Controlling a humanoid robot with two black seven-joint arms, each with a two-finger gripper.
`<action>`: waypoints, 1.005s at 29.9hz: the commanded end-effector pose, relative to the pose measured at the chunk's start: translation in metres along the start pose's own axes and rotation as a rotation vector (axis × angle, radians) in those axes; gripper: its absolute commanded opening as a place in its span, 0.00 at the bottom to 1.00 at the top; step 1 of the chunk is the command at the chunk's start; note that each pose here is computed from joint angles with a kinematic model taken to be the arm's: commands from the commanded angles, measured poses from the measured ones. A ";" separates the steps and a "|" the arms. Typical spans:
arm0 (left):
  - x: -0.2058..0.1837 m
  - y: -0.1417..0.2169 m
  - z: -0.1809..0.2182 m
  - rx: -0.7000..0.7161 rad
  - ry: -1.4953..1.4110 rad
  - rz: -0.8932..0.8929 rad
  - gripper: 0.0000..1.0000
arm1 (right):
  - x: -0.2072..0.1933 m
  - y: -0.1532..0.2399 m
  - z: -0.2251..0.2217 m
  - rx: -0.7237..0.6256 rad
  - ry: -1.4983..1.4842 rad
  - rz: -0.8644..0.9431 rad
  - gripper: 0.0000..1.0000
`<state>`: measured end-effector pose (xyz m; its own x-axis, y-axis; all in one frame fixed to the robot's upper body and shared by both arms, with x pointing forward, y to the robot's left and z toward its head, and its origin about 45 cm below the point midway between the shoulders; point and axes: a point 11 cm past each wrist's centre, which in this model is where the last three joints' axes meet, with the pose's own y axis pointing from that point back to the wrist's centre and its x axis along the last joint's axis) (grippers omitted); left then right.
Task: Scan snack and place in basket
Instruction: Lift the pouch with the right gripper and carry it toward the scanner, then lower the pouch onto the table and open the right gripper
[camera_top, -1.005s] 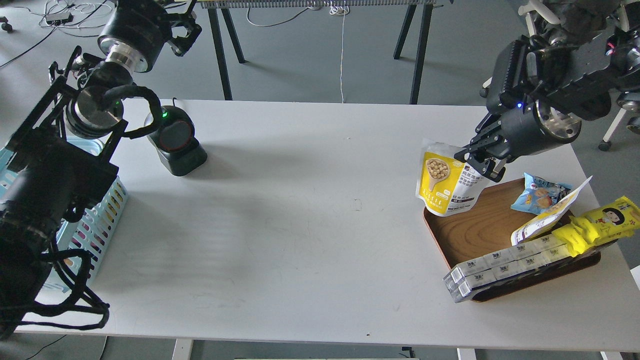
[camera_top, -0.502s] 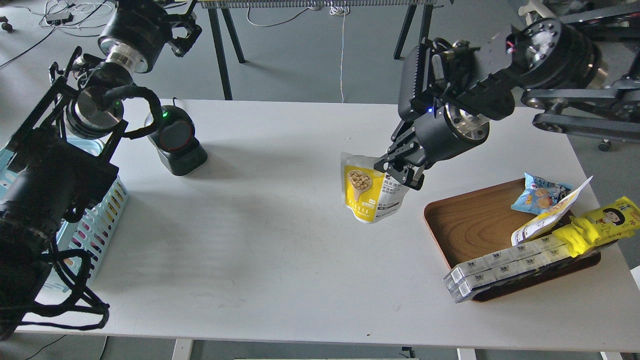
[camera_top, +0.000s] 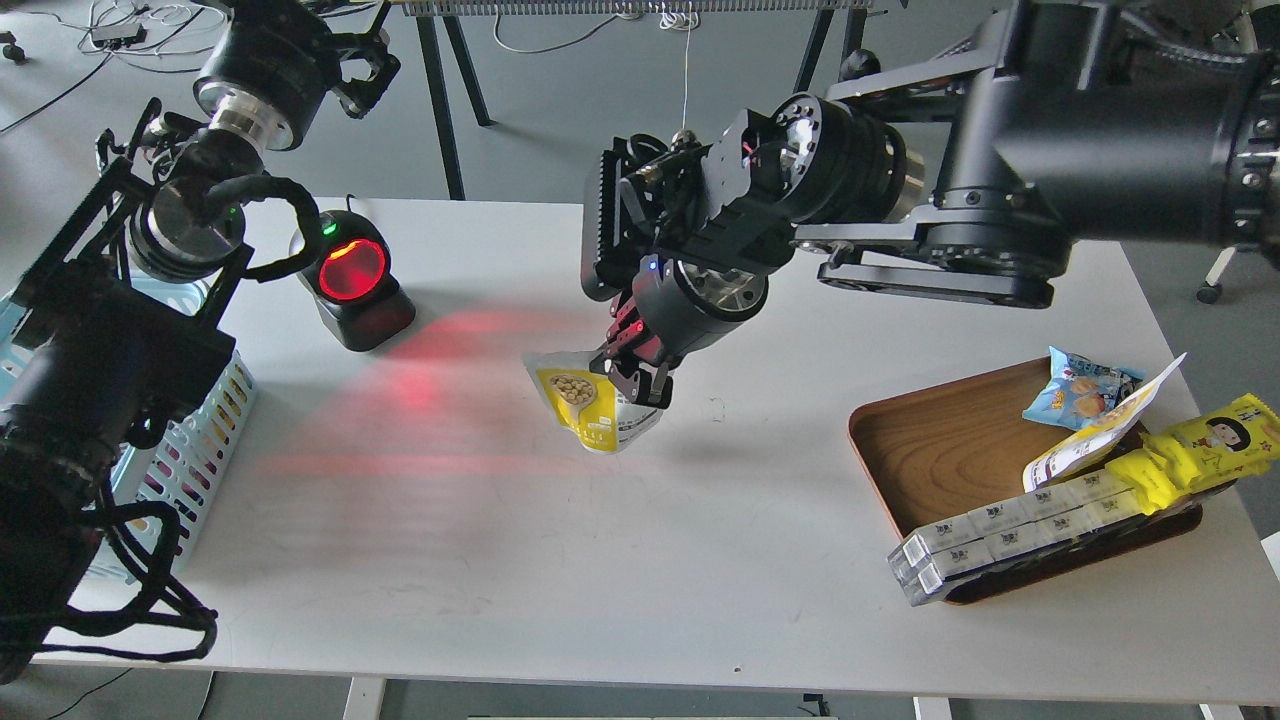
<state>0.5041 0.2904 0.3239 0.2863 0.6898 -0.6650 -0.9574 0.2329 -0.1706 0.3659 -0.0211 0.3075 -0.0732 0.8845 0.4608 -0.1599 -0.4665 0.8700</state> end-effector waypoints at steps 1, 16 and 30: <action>0.003 0.002 0.003 -0.002 -0.004 0.006 1.00 | 0.004 -0.012 -0.008 0.024 0.013 -0.004 0.00; 0.006 0.004 0.000 0.000 -0.001 0.011 1.00 | -0.002 -0.023 -0.004 0.018 -0.017 -0.008 0.00; 0.007 0.005 0.002 -0.003 -0.004 0.009 1.00 | -0.007 -0.024 0.000 0.009 -0.026 -0.016 0.01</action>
<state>0.5018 0.2979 0.3199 0.2768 0.6941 -0.6645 -0.9603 0.2241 -0.1660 0.3701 -0.0153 0.2846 -0.0463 0.8907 0.4522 -0.1529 -0.4537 0.8779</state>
